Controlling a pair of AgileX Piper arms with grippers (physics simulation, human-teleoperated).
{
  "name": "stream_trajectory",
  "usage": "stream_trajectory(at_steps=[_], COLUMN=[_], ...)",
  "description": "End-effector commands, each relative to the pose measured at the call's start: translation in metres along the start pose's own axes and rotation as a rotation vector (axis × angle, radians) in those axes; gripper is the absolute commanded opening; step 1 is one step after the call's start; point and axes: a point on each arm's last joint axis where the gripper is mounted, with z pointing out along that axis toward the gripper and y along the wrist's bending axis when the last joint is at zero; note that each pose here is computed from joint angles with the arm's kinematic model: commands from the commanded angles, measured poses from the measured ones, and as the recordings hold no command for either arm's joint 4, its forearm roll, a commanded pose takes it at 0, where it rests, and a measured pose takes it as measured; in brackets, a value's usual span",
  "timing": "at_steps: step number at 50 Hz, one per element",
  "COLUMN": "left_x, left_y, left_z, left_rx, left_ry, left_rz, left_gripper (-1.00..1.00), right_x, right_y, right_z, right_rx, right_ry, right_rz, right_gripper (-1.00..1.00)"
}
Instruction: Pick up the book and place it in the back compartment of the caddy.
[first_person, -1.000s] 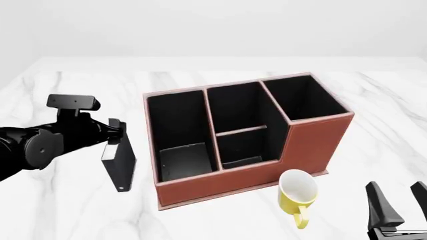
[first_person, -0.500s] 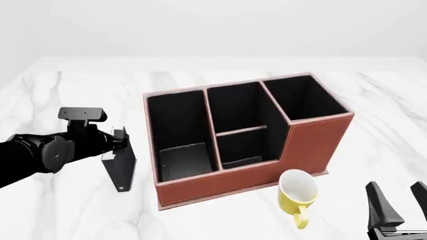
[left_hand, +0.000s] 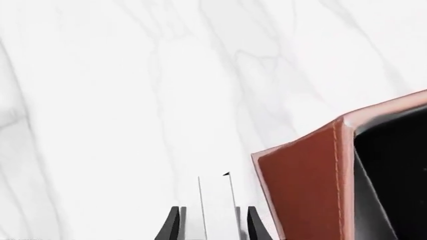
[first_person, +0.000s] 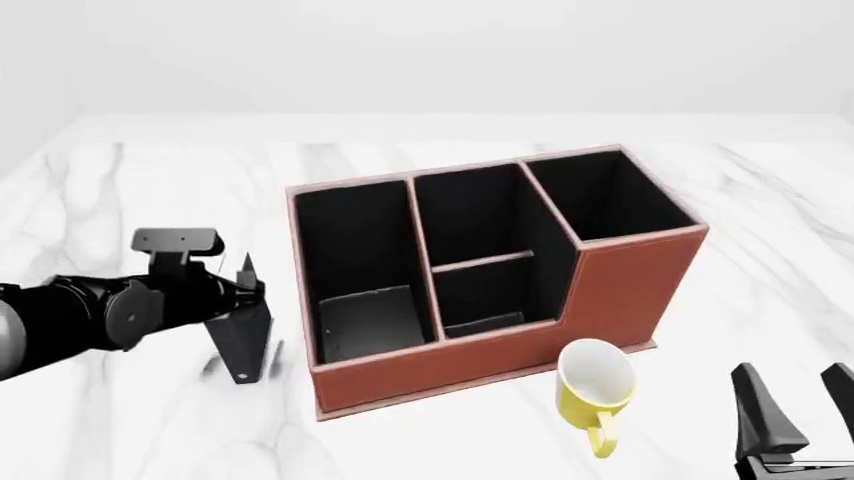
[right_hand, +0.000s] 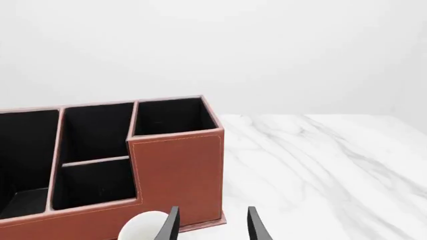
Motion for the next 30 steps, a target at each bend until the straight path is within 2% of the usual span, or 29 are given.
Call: stream_trajectory(at_steps=[1,5,6,7,8,16,22,30], left_x=[0.006,0.007,0.008,0.01,0.008,0.01,0.009,-0.011], left_y=[0.0,-0.003,-0.003,-0.005,0.004,-0.013,-0.012,-0.009], left_z=[0.007,0.01,0.01,0.01,0.01,0.003,-0.004,-0.036], left_rx=[0.001,0.008,0.008,0.014,-0.011,0.031,0.03,0.025], left_ry=[0.017,0.016,0.016,0.02,0.018,0.034,0.028,-0.031], left_rz=[-0.009,-0.011,-0.012,-0.008,-0.007,-0.03,-0.031,-0.022], left_gripper=[1.0,1.0,-1.0,-1.0,-1.0,-1.0,-1.0,-1.0], right_x=[0.0,0.0,0.0,0.0,0.0,0.0,0.0,0.0], right_y=[0.0,0.0,0.0,0.0,0.0,0.0,0.0,0.0], right_z=[0.0,0.0,0.0,0.0,0.0,0.0,0.0,0.0], right_rx=[0.0,0.0,0.0,0.0,0.0,0.0,0.0,0.0], right_ry=[0.0,0.0,0.0,0.0,0.0,0.0,0.0,0.0], right_rz=[0.0,0.0,0.0,0.0,0.0,0.0,0.0,0.0], right_gripper=[1.0,1.0,1.0,1.0,1.0,1.0,1.0,1.0])
